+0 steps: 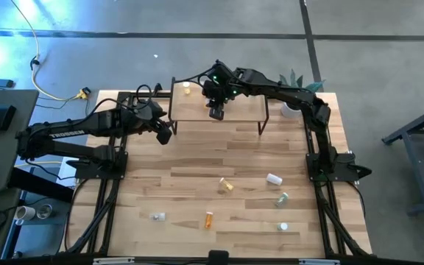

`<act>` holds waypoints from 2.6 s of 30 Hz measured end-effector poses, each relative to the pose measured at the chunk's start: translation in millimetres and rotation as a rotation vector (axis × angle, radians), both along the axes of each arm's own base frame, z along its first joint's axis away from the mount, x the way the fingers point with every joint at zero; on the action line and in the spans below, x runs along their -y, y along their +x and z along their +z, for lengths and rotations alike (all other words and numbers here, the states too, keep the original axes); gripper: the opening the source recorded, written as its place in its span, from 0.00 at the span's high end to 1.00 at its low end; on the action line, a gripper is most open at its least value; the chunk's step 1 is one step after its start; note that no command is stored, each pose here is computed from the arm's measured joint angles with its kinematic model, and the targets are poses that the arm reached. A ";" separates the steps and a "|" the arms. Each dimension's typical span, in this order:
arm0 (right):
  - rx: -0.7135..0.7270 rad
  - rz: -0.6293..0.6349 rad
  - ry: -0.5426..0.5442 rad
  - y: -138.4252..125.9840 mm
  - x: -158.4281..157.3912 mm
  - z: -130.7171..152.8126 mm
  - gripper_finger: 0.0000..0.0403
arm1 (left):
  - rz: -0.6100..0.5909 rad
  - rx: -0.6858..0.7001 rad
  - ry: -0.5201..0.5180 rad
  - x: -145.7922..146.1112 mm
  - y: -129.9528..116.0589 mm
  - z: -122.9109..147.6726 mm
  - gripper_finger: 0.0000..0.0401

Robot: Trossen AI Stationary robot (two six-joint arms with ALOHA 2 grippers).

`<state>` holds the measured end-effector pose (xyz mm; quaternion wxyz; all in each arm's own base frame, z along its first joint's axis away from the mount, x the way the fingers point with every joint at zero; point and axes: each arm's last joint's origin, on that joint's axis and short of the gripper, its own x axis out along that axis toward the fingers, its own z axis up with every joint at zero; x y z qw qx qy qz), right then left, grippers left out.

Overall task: Pick and place medicine bottles onto shelf by color
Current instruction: Put the right orange pill bottle on the shelf and align it to the other orange pill bottle

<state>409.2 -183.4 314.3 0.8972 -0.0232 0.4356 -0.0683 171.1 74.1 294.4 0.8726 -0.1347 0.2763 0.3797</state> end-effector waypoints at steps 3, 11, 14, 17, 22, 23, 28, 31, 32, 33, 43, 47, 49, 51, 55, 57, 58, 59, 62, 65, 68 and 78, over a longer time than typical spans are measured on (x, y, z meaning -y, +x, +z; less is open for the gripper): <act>0.011 0.000 -0.005 0.8 0.5 0.7 0.73 | 0.000 0.000 0.000 0.0 0.0 0.0 0.44; 0.014 -0.002 -0.005 2.7 1.2 -1.6 0.73 | 0.000 0.000 0.000 0.0 0.0 0.0 0.44; 0.009 -0.002 -0.003 2.3 1.1 -1.9 0.73 | 0.000 0.000 0.000 0.0 0.0 0.0 0.44; 0.002 0.001 -0.002 1.8 0.9 -2.4 0.73 | 0.000 0.000 0.000 0.0 0.0 0.0 0.44; 0.003 0.003 -0.005 2.0 0.9 -2.2 0.73 | -0.001 0.001 0.000 0.1 0.0 0.1 0.44; 0.006 0.003 -0.006 2.2 1.0 -2.1 0.73 | -0.001 0.001 0.000 0.1 0.0 0.1 0.44; 0.006 0.010 -0.012 2.3 1.1 -2.0 0.71 | -0.001 0.001 0.000 0.1 0.0 0.1 0.44; 0.006 0.010 -0.012 2.3 1.1 -2.0 0.67 | -0.001 0.000 0.000 0.1 0.0 0.1 0.44; 0.006 0.010 -0.012 2.3 1.1 -1.9 0.66 | -0.001 0.001 0.000 0.1 -0.1 0.1 0.44; 0.007 0.010 -0.013 2.4 1.1 -1.9 0.65 | -0.001 0.001 0.000 0.1 -0.1 0.1 0.44; 0.011 0.017 -0.021 2.8 1.3 -1.5 0.64 | -0.001 0.001 0.000 0.1 -0.1 0.1 0.44; 0.013 0.007 -0.014 2.8 1.3 -1.5 0.66 | -0.001 0.001 0.000 0.1 -0.1 0.1 0.44; 0.014 -0.001 -0.007 2.8 1.3 -1.5 0.67 | -0.001 0.001 0.000 0.1 -0.1 0.1 0.44; 0.019 -0.003 -0.007 3.1 1.5 -1.3 0.68 | -0.001 0.001 0.000 0.1 -0.1 0.1 0.44; 0.051 -0.017 -0.010 5.3 2.5 0.7 0.68 | -0.001 0.001 0.000 0.1 -0.1 0.1 0.44; 0.060 -0.023 -0.007 5.8 2.7 1.2 0.68 | -0.001 0.001 0.000 0.1 -0.1 0.1 0.44; 0.059 -0.023 -0.007 5.8 2.7 1.2 0.68 | -0.001 0.001 0.000 0.1 -0.1 0.1 0.44; 0.059 -0.023 -0.007 5.8 2.7 1.2 0.68 | -0.001 0.001 0.000 0.1 -0.1 0.1 0.44; 0.055 -0.023 -0.005 5.4 2.5 0.9 0.68 | -0.001 0.001 0.000 0.1 -0.1 0.1 0.45; 0.050 -0.025 -0.002 5.0 2.3 0.6 0.68 | -0.001 0.001 0.000 0.1 -0.1 0.1 0.45; 0.036 -0.026 0.006 5.5 2.6 -2.6 0.68 | -0.001 0.001 0.000 0.1 -0.1 0.1 0.45; 0.015 -0.027 0.012 7.5 3.5 -9.2 0.68 | -0.006 0.000 -0.005 0.3 -0.1 -0.1 0.45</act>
